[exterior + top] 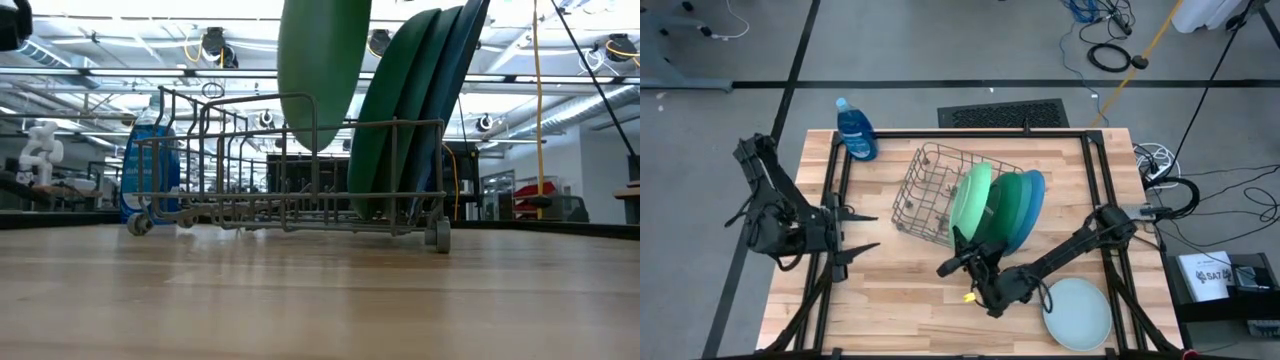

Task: Sort dishes
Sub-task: Put the light green plate into the dish rack

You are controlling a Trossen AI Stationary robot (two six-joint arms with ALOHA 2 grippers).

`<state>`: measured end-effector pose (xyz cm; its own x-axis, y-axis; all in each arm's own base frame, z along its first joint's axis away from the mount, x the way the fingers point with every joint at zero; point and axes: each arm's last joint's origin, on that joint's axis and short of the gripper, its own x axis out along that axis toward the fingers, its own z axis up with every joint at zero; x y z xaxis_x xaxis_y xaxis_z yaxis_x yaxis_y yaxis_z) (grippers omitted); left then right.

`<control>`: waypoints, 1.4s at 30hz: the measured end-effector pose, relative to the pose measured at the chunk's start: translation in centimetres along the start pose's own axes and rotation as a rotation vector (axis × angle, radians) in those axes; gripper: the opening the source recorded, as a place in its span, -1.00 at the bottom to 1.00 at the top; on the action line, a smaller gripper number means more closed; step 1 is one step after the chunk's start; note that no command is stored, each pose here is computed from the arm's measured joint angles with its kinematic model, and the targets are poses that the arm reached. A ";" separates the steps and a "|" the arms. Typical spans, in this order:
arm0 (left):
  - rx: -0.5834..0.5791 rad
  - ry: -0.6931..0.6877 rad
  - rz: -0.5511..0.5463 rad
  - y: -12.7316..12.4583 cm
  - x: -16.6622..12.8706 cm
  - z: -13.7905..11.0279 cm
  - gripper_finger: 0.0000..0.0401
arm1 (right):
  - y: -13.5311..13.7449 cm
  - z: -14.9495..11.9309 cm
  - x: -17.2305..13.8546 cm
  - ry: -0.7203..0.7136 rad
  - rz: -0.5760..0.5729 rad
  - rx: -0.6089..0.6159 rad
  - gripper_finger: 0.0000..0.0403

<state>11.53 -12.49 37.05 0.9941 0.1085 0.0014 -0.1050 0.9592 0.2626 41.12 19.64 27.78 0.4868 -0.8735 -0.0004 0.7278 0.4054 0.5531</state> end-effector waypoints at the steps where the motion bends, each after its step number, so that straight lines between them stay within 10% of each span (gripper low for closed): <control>1: -0.008 -0.004 0.000 0.1 -0.1 0.0 0.20 | 0.1 -0.2 0.2 -0.003 -0.005 0.000 -0.92; 29: 0.038 0.137 -0.186 -1.2 0.6 -2.6 0.20 | 0.0 -2.8 1.4 -0.011 -0.026 -0.393 -0.92; 42: 0.095 0.220 -0.045 -2.5 4.9 -4.2 0.20 | -1.1 -4.6 1.5 -0.010 -0.028 -0.487 -0.92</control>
<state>16.51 -13.26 32.37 0.9668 0.1300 -0.2200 -0.0470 0.9368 0.3467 43.24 19.07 23.36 0.4612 -0.8873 -0.0004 0.8830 0.4589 0.0987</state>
